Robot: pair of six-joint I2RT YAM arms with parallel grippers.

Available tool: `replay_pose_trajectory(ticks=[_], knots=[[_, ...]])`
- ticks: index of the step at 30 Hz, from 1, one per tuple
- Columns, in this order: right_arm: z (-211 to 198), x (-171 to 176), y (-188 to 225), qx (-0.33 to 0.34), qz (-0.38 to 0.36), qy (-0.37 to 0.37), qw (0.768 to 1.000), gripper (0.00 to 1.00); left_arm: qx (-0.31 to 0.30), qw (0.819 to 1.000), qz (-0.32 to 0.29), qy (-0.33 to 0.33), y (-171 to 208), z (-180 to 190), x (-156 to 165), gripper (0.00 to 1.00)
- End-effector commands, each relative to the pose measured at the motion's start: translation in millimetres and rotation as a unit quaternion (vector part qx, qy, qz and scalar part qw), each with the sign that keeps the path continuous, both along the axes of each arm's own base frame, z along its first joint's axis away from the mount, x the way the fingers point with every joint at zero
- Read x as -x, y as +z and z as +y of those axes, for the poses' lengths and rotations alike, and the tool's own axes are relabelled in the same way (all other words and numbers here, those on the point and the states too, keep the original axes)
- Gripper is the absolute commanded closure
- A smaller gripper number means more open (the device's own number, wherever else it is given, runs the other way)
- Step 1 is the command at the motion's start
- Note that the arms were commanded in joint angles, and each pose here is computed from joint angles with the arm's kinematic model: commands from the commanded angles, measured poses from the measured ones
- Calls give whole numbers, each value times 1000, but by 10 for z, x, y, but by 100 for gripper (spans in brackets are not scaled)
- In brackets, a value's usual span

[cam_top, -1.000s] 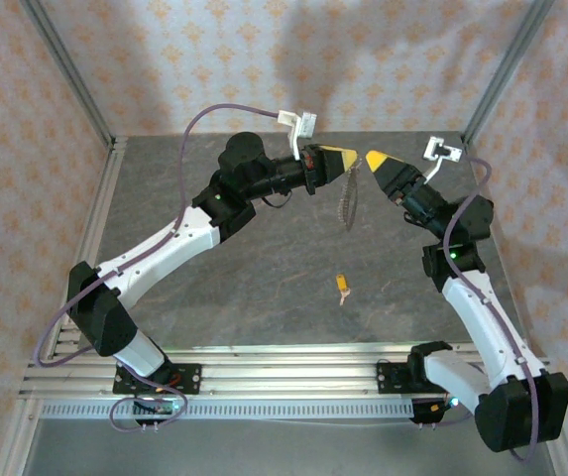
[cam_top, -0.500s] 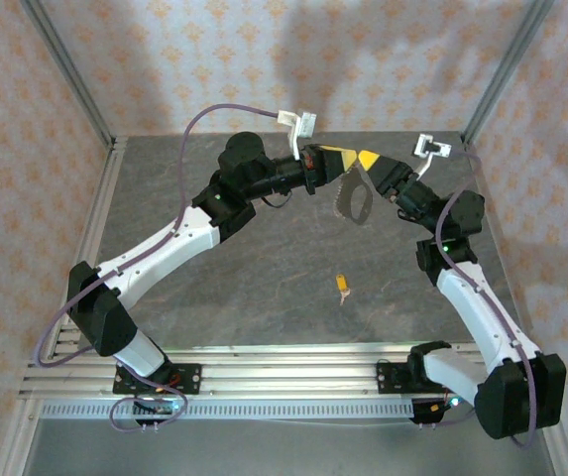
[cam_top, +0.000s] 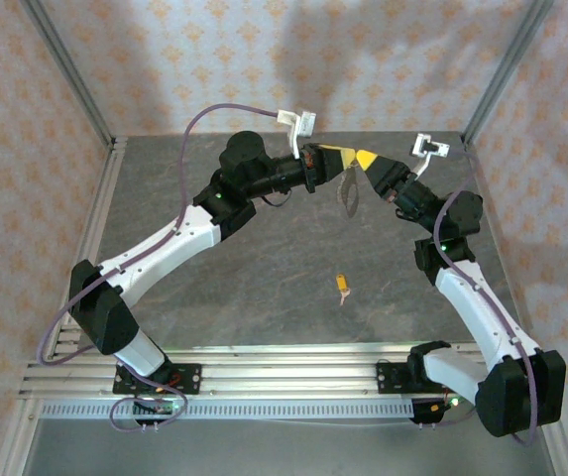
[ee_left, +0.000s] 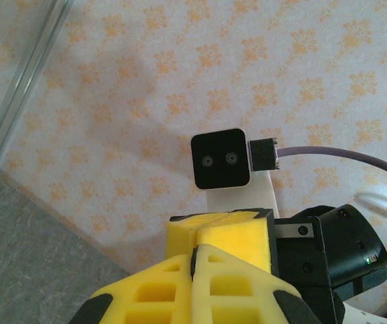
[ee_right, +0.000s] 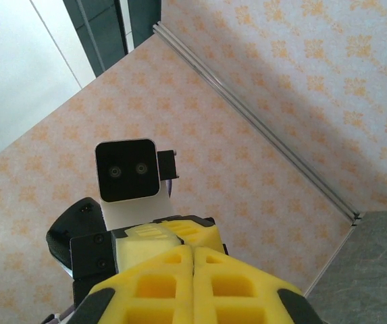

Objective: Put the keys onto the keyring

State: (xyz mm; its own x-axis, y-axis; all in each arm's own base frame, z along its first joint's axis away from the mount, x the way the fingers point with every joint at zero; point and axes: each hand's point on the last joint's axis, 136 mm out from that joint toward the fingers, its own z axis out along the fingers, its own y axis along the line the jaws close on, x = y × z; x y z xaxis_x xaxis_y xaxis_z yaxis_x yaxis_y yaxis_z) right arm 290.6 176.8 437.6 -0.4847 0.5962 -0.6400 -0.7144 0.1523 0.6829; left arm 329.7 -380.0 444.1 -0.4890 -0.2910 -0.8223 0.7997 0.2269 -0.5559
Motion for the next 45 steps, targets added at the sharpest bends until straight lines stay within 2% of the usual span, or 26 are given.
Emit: replay_pose_trajectory(ticks=[1,2,4,5,7,18,21,24,35,41,45], knots=[[91,186,110,9,-36,33,999,99,28,999,-32,-3,256,9,47,100],[96,192,112,9,-36,35,999,91,29,999,-32,-2,260,11,44,100],[99,199,108,10,-35,37,999,89,29,999,-31,3,256,21,30,100],[100,202,106,11,-35,38,999,90,29,999,-30,6,254,26,25,100],[101,208,103,11,-36,38,999,99,30,999,-29,8,252,26,16,100],[24,96,37,-3,-19,2,1000,100,39,999,-11,31,237,69,-62,100],[-8,37,9,-9,-10,-13,1000,100,46,998,-3,41,227,99,-83,80],[-32,0,5,-14,-6,-23,1000,100,52,998,1,41,232,110,-75,71],[-79,-63,-6,-23,3,-42,999,100,58,997,16,50,116,141,-94,69],[-85,-75,8,-25,4,-45,999,100,61,996,19,65,69,190,-122,60],[-86,-85,29,-28,3,-45,999,100,66,996,20,60,67,176,-120,61]])
